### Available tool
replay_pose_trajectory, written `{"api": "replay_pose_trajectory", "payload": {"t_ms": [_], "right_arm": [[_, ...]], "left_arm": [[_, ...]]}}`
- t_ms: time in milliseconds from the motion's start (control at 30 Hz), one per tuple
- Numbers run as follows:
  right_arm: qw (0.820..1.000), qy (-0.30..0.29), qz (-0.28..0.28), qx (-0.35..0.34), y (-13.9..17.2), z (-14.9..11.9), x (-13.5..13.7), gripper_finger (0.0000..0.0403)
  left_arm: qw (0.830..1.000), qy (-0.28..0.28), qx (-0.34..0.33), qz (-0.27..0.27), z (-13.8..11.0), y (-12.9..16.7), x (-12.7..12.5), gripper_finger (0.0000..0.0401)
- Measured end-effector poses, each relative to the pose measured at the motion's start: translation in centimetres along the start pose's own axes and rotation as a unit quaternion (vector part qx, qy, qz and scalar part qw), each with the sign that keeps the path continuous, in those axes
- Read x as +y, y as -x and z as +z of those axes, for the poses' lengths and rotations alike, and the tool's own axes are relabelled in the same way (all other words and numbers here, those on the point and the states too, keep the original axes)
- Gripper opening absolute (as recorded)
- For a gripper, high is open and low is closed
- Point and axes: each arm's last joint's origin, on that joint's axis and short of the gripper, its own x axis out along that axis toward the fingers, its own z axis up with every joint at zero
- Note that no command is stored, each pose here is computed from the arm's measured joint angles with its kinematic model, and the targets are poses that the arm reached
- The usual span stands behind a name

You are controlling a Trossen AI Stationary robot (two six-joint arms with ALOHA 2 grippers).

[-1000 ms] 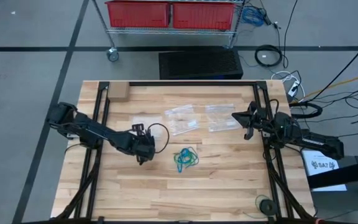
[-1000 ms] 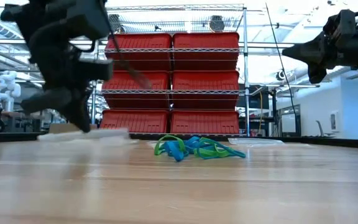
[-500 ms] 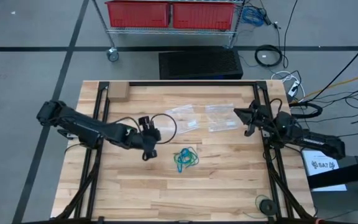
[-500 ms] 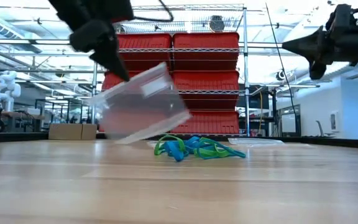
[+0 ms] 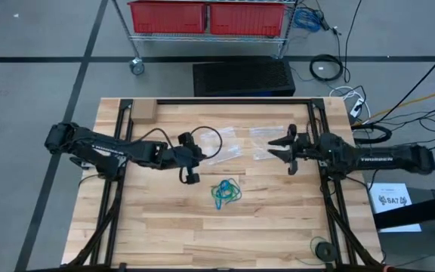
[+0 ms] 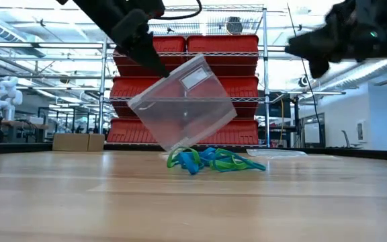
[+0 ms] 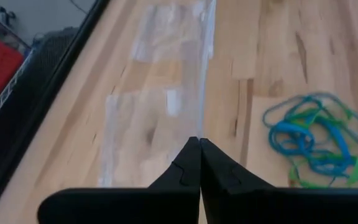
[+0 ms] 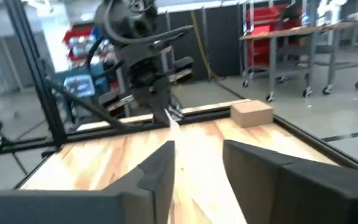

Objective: Sort rubber bands
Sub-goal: Open the top left transparent zip bag

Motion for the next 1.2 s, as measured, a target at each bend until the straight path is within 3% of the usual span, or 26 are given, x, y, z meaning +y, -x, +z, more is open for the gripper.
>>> {"api": "replay_pose_trajectory", "payload": {"t_ms": [200, 433, 633, 1067, 1200], "right_arm": [[0.997, 0.009, -0.023, 0.077, -5.5, 2.9, 0.5, 0.0156], [0.986, 0.075, -0.003, 0.151, -10.3, 4.7, 0.3, 0.0143], [0.973, 0.101, -0.015, 0.208, -13.6, 3.8, -0.9, 0.0142], [0.969, 0.096, -0.011, 0.228, -19.0, 3.6, -1.2, 0.0140], [0.963, 0.095, -0.009, 0.253, -19.8, 3.4, -1.1, 0.0115]], "left_arm": [[0.999, -0.035, -0.014, 0.017, 0.4, -0.4, 1.2, 0.0000], [0.999, -0.042, -0.008, 0.024, 0.3, -0.9, 2.8, 0.0000], [0.998, -0.042, -0.039, -0.019, 0.8, -1.1, 3.3, 0.0000], [0.996, -0.075, -0.039, -0.015, 0.8, -1.1, 3.4, 0.0000], [0.996, -0.076, -0.036, -0.003, 0.8, -1.1, 3.5, 0.0000]]}}
